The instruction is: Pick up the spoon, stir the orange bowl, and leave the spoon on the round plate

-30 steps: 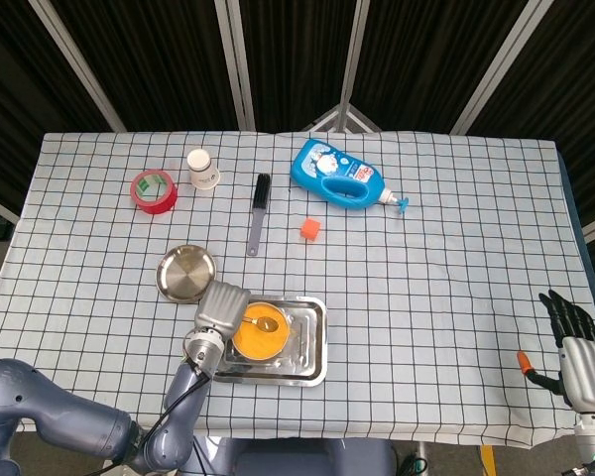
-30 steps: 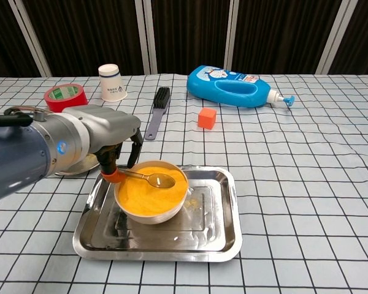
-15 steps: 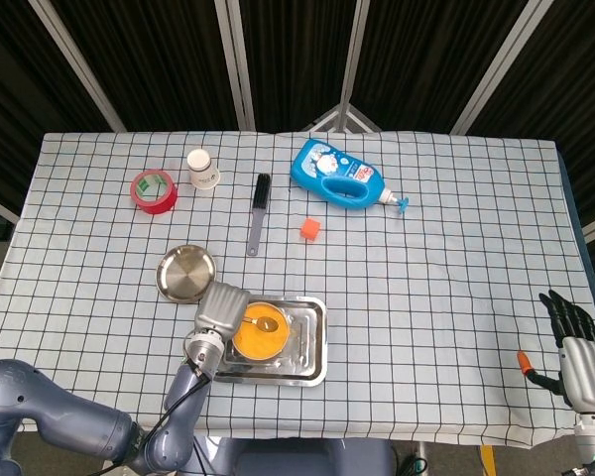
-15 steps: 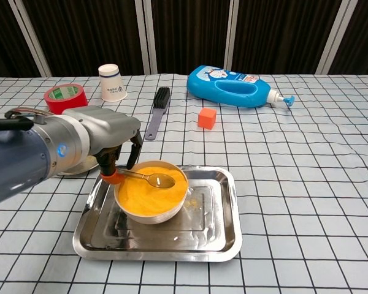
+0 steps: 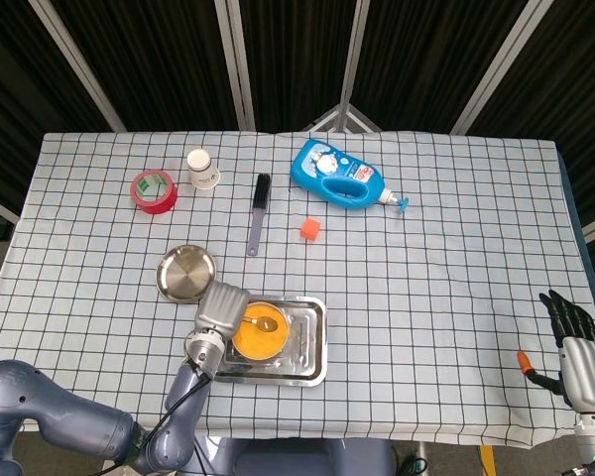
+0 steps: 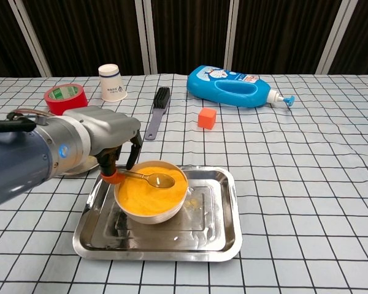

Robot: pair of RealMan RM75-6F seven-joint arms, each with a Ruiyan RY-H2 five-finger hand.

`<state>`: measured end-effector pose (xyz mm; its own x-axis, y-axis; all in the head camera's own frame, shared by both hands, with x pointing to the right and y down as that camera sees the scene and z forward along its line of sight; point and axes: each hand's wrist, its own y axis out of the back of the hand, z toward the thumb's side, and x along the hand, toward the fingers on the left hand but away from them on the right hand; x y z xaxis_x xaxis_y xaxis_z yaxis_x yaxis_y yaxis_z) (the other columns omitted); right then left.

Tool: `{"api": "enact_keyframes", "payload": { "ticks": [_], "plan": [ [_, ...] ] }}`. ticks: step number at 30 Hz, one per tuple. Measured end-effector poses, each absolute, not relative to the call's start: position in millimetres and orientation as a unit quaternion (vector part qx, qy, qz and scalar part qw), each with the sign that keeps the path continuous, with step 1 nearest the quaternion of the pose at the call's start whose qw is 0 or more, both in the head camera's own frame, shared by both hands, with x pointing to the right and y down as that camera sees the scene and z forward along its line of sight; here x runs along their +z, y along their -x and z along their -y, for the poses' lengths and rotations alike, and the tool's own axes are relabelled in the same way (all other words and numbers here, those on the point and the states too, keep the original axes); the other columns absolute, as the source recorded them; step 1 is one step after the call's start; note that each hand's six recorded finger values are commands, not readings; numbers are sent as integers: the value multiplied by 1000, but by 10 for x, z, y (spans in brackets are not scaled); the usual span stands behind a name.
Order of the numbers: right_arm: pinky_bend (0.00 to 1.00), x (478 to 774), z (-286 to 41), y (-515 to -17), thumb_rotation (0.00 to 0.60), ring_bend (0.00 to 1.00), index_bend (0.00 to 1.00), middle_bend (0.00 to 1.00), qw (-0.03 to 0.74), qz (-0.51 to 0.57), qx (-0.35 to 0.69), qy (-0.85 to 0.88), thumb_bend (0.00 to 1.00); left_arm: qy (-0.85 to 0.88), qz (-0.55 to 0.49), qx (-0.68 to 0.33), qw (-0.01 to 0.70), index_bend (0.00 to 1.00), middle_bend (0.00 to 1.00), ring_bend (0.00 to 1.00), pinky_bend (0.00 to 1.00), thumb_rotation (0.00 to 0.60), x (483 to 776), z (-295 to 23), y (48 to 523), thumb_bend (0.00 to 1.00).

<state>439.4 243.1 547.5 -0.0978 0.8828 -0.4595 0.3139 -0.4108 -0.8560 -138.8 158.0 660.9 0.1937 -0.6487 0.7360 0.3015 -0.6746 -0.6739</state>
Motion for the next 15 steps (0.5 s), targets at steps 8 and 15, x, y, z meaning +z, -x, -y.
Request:
{"api": "enact_keyframes", "payload": {
  "ticks": [8,15],
  "plan": [
    [0,5472,-2431,-4396,600,0,0,0,253,482,563,622,394,673,-129,-620,381,562,1000,1000,1000,600,6614,-1589,1374,529],
    [0,5473,-2431,-4399,600,0,0,0,252,482,564,622,393,675,-133,-617,381,560,1000,1000,1000,600,6611,-1589,1360,534]
  ]
}}
